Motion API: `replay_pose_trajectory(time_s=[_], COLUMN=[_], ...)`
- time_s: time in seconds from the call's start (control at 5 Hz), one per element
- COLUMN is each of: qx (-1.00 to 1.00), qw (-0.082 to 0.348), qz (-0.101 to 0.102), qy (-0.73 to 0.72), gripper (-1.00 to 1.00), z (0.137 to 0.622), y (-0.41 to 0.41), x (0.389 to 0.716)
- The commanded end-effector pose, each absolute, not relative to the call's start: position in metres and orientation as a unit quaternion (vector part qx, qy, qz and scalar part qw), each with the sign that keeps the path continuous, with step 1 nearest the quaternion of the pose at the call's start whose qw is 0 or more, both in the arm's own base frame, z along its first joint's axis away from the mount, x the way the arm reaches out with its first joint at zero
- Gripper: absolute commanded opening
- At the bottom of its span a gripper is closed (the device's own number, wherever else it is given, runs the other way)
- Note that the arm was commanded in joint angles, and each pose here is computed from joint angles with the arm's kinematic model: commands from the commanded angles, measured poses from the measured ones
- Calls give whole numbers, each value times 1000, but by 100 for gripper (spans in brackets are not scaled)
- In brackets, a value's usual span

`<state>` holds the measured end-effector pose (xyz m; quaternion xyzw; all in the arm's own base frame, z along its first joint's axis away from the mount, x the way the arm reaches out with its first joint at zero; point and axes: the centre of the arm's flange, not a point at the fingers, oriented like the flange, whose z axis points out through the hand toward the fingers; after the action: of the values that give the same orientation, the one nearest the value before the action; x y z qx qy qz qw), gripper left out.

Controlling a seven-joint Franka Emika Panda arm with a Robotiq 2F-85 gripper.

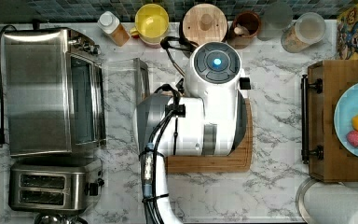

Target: Pick up the bowl.

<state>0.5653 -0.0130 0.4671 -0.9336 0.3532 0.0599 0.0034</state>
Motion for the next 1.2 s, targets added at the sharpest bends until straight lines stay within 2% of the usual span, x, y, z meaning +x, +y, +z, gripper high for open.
replay_pose_trajectory(time_s=[0.2, 0.6, 0.8, 1.0, 1.2], qx=[-932, -938, -937, -932, -933], qw=[5, 2, -25, -31, -32], qz=[58, 34, 44, 30, 30], qy=[359, 346, 347, 359, 358], gripper=[-100, -100, -100, -100, 0], z=[467, 432, 416, 413, 411], y=[-20, -69, -94, -115, -125], x=[566, 521, 513, 499, 493])
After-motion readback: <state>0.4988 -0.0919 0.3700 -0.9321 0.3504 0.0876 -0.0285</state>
